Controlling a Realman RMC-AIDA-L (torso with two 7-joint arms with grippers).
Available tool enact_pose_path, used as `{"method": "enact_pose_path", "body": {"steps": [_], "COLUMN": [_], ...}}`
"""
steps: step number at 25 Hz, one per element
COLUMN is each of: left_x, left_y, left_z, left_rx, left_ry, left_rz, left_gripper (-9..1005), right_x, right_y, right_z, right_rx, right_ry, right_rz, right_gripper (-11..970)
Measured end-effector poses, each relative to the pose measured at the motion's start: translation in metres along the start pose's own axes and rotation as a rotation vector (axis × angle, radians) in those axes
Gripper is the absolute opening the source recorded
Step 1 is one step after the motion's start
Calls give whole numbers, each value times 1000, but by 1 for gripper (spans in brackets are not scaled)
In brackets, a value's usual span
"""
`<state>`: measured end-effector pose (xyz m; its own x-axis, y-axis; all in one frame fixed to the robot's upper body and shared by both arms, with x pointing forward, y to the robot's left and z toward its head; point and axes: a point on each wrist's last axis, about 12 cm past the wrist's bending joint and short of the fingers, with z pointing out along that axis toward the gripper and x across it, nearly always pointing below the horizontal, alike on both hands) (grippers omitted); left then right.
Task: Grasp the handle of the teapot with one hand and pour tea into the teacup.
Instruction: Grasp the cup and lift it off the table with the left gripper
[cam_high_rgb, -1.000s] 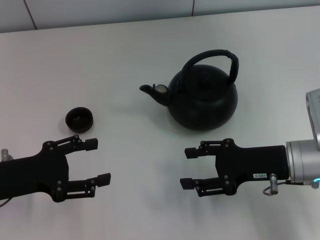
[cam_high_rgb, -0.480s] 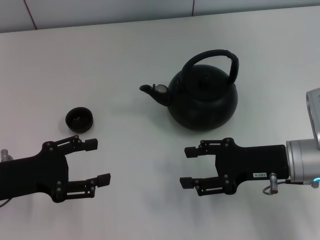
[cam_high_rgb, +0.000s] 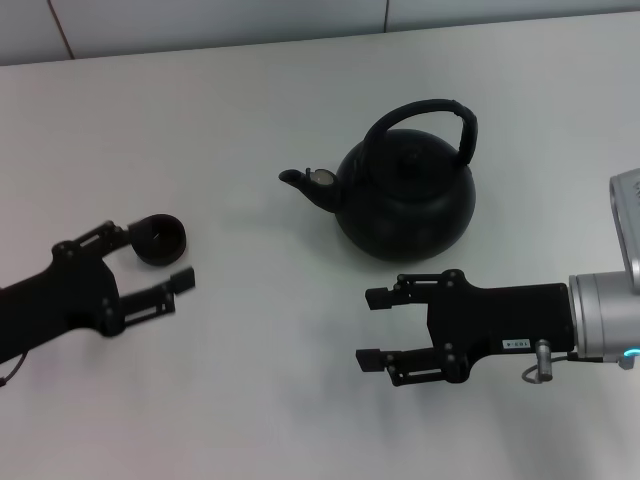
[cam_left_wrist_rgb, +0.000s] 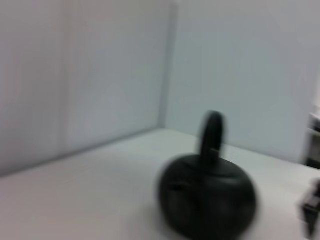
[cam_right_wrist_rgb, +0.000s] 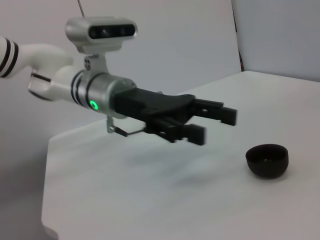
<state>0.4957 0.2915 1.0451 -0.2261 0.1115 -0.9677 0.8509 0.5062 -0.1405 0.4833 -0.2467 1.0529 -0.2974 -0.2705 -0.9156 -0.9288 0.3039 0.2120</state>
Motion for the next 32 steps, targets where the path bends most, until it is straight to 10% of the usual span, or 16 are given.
{"method": "enact_pose_path", "body": {"steps": [18,32], "left_x": [34,35], "left_y": [11,9], "left_z": [15,20], "left_rx": [-279,-260], "left_ry": [60,66], "left_rz": [58,65], "left_gripper": [863,864], "right_x": [-4,-6], "right_y": [-1,-2], "right_z": [0,2], "right_rx": [5,4], "right_ry": [-25,-26], "right_rz": [-7,-12], "right_gripper": [751,749]}}
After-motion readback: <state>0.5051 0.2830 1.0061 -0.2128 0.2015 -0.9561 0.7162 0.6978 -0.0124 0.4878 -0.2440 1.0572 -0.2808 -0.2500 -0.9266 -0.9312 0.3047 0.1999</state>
